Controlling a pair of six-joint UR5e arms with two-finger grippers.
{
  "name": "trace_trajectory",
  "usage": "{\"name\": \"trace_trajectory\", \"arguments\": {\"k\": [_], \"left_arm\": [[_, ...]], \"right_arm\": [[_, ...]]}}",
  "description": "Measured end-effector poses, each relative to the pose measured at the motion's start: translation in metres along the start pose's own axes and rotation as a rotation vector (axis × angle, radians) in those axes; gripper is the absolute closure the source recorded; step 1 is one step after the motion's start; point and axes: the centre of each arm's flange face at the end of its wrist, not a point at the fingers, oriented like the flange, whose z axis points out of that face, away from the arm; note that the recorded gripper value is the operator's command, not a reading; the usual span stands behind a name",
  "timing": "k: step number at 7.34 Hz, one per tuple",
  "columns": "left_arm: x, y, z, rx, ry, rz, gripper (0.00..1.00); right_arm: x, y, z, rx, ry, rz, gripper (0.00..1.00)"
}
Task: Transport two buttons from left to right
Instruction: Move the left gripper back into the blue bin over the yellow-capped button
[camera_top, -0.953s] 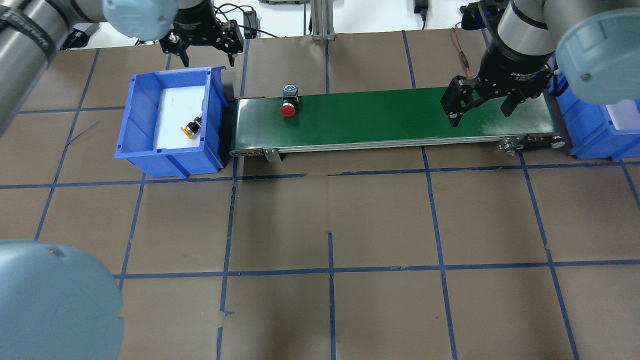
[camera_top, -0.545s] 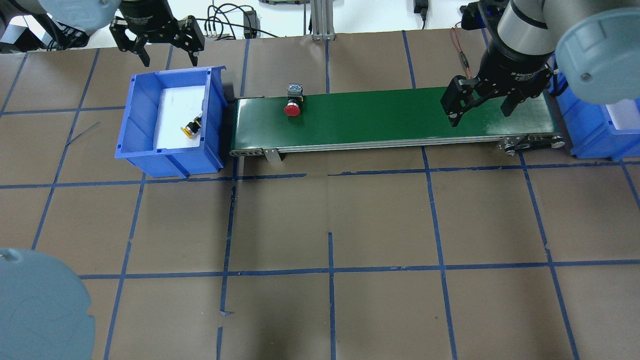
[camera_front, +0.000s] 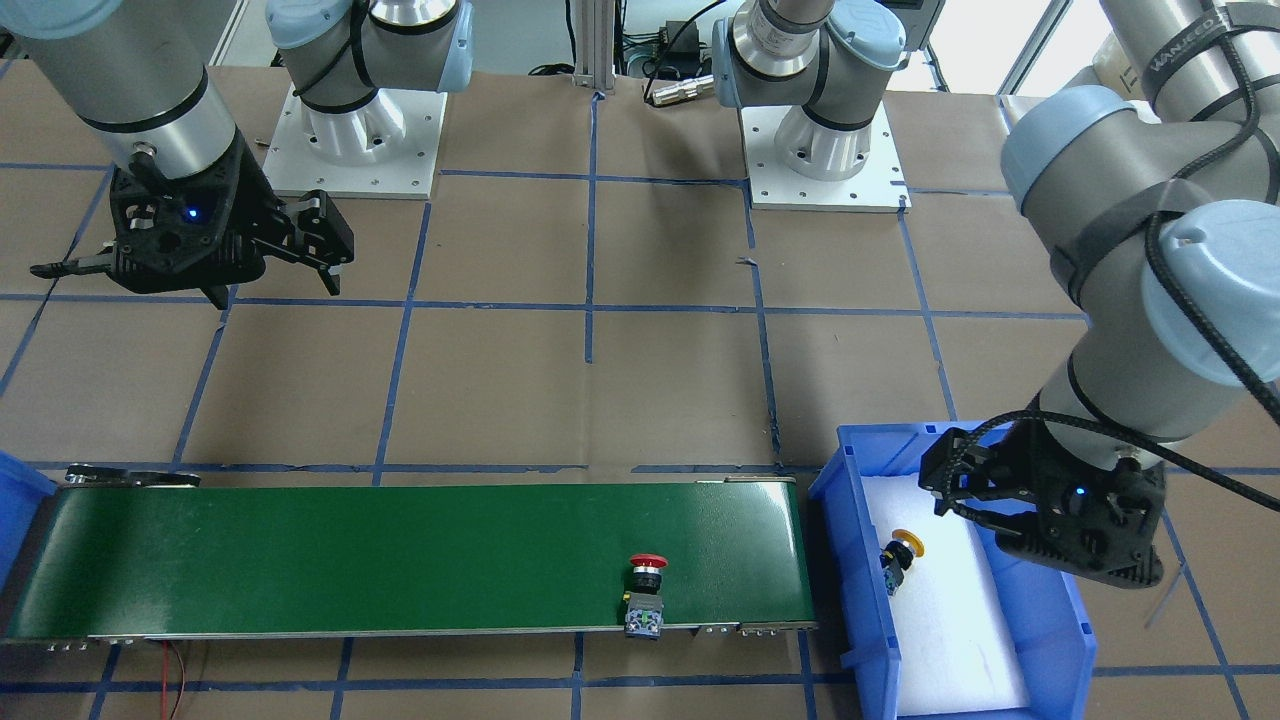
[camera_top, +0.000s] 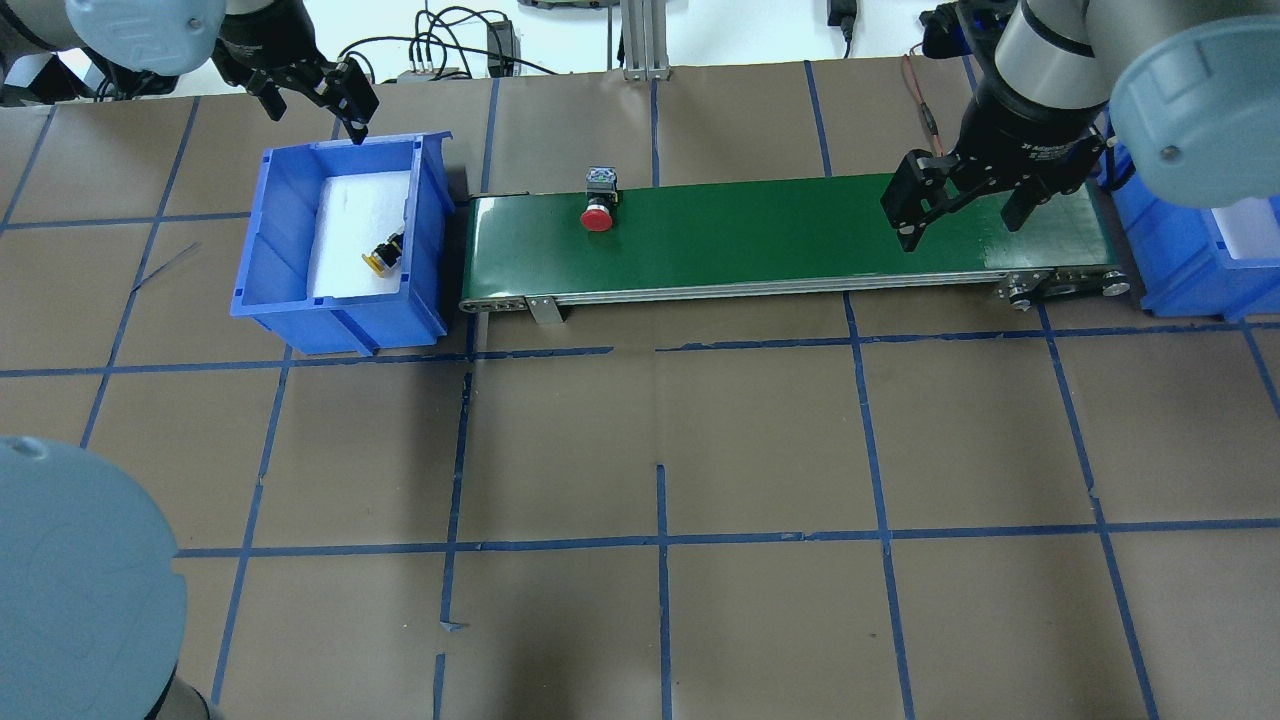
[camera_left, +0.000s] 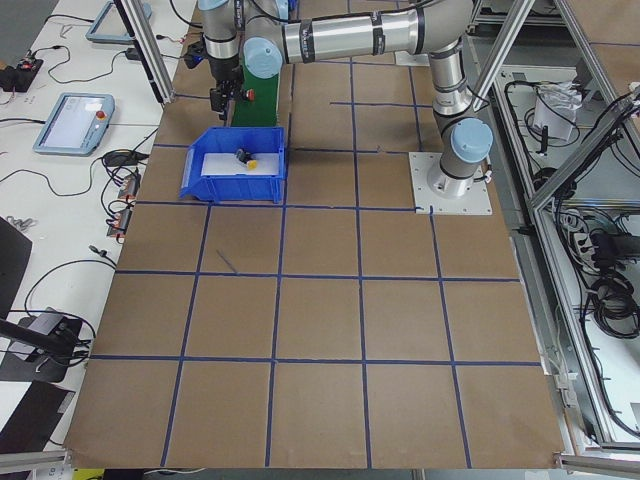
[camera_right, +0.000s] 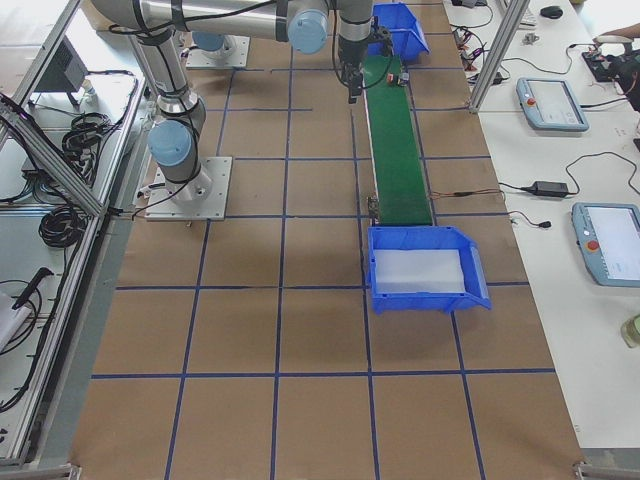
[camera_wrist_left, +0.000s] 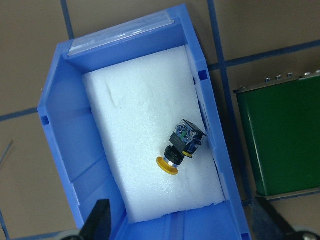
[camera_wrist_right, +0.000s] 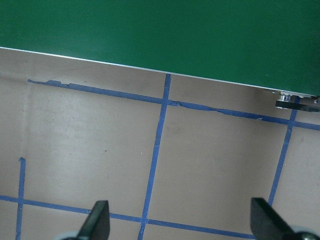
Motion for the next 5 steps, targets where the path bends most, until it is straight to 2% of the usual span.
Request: {"name": "trace_trajectory", "arguments": {"k": [3, 4, 5], "left_arm": [[-0.048, 0.019, 0.032, -0.021, 0.009, 0.242, 0.00], [-0.048, 0.020, 0.049, -0.009, 0.002, 0.289, 0.00], [-0.044, 0.022, 0.067, 0.009, 0.004, 0.310, 0.07]], "right_arm": [[0.000, -0.001, 0.000, 0.004, 0.001, 0.000, 0.00], [0.000, -0.001, 0.000, 0.005, 0.000, 0.000, 0.00], [0.000, -0.001, 0.001, 0.004, 0.000, 0.000, 0.00]]}}
